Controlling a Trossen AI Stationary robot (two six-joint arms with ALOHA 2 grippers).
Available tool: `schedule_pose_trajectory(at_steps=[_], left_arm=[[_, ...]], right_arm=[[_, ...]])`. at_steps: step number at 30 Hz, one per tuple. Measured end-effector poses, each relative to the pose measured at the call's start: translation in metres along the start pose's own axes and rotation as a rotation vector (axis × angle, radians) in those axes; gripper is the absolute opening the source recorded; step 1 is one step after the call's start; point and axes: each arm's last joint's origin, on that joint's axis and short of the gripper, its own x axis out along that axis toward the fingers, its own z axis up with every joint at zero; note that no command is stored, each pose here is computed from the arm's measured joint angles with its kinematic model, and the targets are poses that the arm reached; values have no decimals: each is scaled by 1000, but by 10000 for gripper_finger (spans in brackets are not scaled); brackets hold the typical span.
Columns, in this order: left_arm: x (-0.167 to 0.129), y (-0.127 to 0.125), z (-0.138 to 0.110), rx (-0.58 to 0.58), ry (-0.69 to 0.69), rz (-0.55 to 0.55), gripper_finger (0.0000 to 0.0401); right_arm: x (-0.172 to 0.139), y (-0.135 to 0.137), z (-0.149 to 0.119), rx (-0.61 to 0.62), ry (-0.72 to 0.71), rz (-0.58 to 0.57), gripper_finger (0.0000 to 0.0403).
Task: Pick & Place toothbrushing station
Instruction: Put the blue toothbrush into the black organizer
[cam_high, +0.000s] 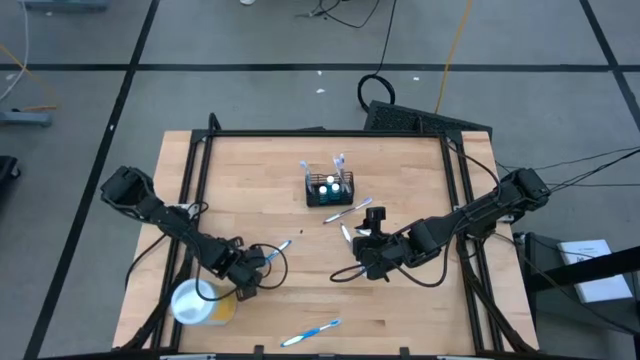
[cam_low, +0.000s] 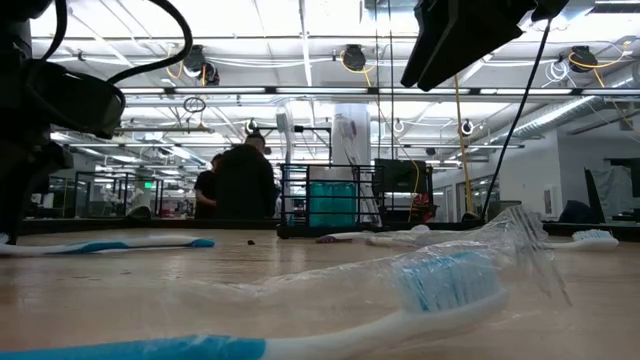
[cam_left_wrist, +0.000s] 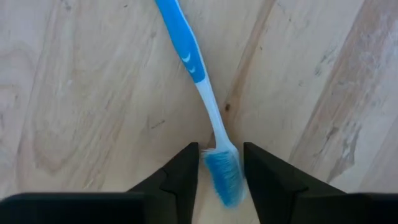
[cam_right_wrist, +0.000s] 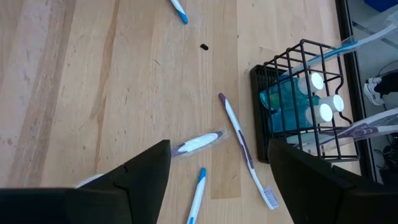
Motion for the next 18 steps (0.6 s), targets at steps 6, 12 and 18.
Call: schedule_pose_trajectory(at_steps=[6, 12, 18], left_arm=[[0, 2, 0, 24, -9, 25, 26], [0, 2, 1, 84, -29, 42, 18], [-6, 2, 20, 152, -115, 68, 18]], right_arm=[[0, 0, 0, 11, 0, 0, 260], [0, 0, 0, 20, 0, 0, 260], [0, 0, 1, 26, -6, 0, 260]])
